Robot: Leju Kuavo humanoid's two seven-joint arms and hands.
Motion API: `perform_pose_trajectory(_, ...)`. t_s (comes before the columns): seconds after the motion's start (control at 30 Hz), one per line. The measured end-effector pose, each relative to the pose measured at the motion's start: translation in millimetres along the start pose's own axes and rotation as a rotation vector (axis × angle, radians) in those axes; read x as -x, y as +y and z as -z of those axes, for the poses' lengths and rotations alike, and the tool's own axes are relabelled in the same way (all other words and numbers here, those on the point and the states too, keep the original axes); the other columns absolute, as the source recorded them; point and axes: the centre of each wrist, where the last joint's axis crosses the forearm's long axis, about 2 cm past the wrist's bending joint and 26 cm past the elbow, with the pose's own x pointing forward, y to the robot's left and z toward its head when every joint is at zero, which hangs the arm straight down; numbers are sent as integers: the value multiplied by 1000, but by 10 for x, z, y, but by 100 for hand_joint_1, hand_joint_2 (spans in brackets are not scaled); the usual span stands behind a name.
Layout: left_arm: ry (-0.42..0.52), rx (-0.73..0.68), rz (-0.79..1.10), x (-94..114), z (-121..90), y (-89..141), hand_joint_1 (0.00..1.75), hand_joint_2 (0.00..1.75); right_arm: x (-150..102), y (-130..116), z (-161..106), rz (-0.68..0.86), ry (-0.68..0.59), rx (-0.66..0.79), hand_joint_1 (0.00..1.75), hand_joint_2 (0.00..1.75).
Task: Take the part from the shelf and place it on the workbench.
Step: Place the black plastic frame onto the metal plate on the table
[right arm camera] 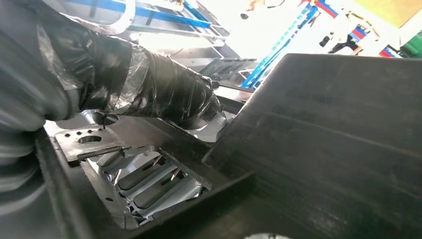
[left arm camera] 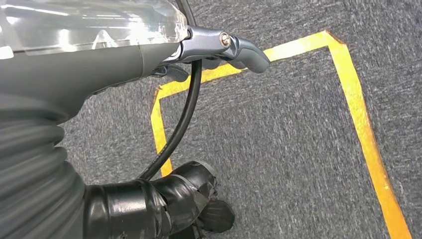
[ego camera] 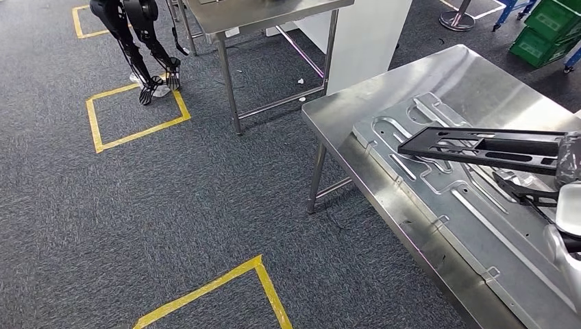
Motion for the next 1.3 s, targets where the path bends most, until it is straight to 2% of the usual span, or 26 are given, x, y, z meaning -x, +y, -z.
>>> perform_pose_trajectory(0.2, -18, -17, 9, 0, 0, 4, 0, 175, -138, 100, -54, 25, -4, -8, 175, 175)
perform_pose_trajectory(0.23, -19, -17, 9, -2, 1, 4, 0, 131, -152, 110, -61, 29, -4, -9, 131, 131)
perform_pose_trajectory(0.33, -18, -21, 11, -5, 2, 5, 0, 131, -170, 127, -72, 36, -3, -11, 0, 0)
perform_pose_trajectory(0.37, -13, -25, 15, -5, 3, 6, 0, 175, -174, 128, -72, 38, -3, -11, 0, 0)
perform_pose_trajectory(0.4, -5, -30, 21, -5, 3, 7, 0, 175, -181, 128, -71, 41, -3, -10, 0, 0)
perform_pose_trajectory(0.53, 10, -44, 25, -5, 2, 10, 0, 0, -232, 129, -59, 54, -8, -8, 0, 0)
perform_pose_trajectory(1.3, -36, -70, -3, -25, 15, 27, 0, 0, -451, 88, -4, 112, -24, 14, 0, 0)
